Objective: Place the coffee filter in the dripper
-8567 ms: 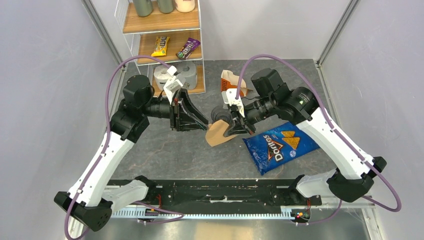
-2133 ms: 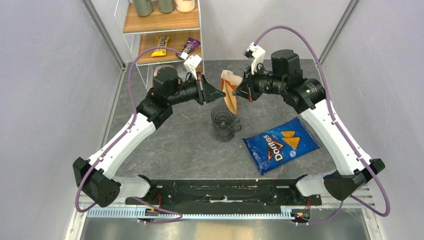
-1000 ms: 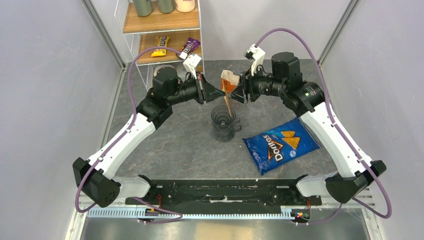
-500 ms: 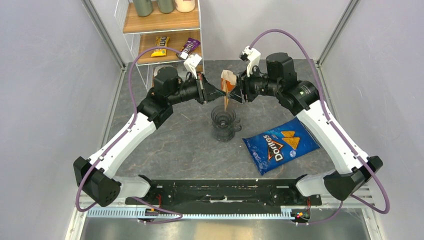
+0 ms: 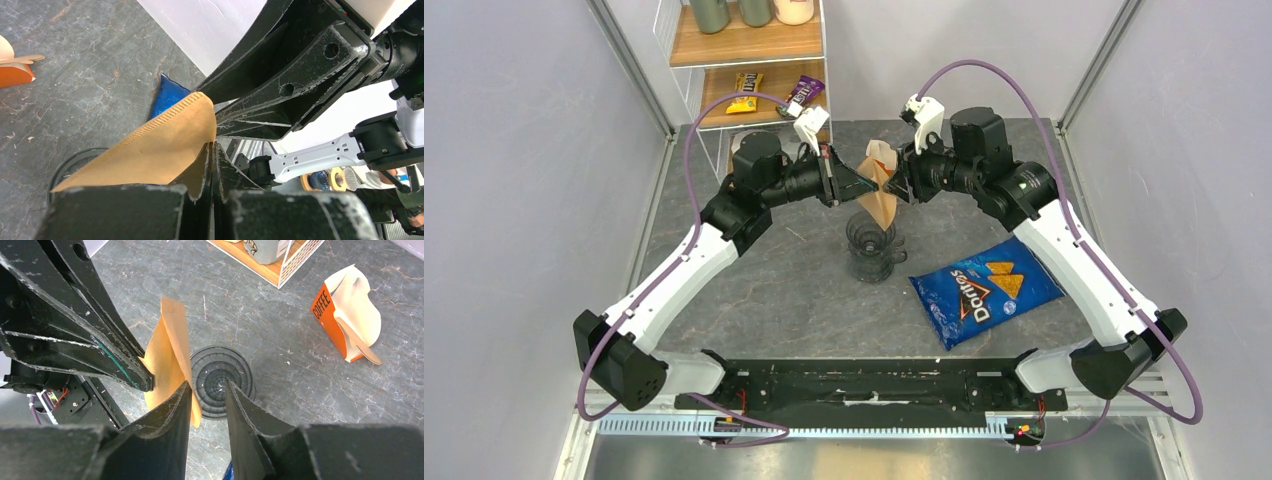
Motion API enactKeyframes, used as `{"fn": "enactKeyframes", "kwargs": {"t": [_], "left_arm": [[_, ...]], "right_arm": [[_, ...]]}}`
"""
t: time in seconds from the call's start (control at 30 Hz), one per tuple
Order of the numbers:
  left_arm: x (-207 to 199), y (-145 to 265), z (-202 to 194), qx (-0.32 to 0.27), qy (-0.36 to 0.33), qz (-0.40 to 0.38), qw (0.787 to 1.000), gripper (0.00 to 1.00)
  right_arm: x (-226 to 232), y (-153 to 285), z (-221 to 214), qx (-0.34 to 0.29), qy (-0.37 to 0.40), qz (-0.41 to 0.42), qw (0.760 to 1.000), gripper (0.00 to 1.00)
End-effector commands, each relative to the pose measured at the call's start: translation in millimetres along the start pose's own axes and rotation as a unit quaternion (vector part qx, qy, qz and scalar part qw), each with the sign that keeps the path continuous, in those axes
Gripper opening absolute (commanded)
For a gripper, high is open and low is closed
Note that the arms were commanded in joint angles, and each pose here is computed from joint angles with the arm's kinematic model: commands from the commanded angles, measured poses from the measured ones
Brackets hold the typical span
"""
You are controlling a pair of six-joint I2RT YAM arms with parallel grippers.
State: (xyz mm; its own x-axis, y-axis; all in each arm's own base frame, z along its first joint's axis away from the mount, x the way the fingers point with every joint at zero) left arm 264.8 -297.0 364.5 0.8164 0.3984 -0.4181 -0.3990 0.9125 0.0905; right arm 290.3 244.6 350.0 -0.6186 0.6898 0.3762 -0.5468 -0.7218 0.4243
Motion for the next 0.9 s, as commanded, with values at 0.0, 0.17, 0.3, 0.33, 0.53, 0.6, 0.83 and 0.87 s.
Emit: {"fn": "enactKeyframes", "kwargs": {"t": [0.0,0.17,0.3,0.33,0.53,0.6,0.83,0.87], "left_arm": [[-17.7,-0.7,26.5,-0.033,-0.008,-0.033,0.999,0.02],[-19.2,-1.1,26.9,-0.032,-0.001,-0.037,0.999,0.02],[-22.8,-0.8,31.3,-0.041,-0.004,-0.047,0.998,0.02],[-23.6,-0.5,31.5,-0.042,-0.004,-0.049,0.998,0.02],[-27.8,1.3,31.7,-0.042,-0.001,-0.058,0.997,0.02],[-28.8,2.1,31.6,-0.042,-0.002,-0.059,0.997,0.02],[-35.5,7.3,33.3,-0.040,-0.017,-0.071,0.996,0.02],[-38.9,8.2,34.0,-0.038,-0.024,-0.081,0.996,0.05]], "right_arm": [[8.2,2.4,17.6,-0.038,0.016,0.014,0.999,0.39],[13.5,-4.0,16.4,-0.038,0.012,0.038,0.998,0.46],[14.3,-7.7,14.5,-0.037,0.014,0.046,0.998,0.48],[13.8,-8.5,13.6,-0.035,0.015,0.046,0.998,0.48],[8.0,-10.5,8.1,-0.031,0.017,0.034,0.999,0.39],[6.7,-9.5,7.0,-0.031,0.016,0.031,0.999,0.33],[1.9,-8.6,5.5,-0.034,-0.009,0.015,0.999,0.00],[0.6,-8.5,6.0,-0.036,-0.013,0.012,0.999,0.00]]}}
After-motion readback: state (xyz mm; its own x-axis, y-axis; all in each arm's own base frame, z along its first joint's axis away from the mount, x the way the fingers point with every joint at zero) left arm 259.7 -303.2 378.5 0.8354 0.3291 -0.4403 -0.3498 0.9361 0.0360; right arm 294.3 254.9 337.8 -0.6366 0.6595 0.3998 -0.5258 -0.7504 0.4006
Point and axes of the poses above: each gripper's point midway between its finger pads, its own y axis back along the fingers, its own x axis along the line the jaws close on, z = x × y, the point moved 2 cm from there along y, back along the fingers, and after that the axes turned 14 degrees about -y, right-handed, at the moved point
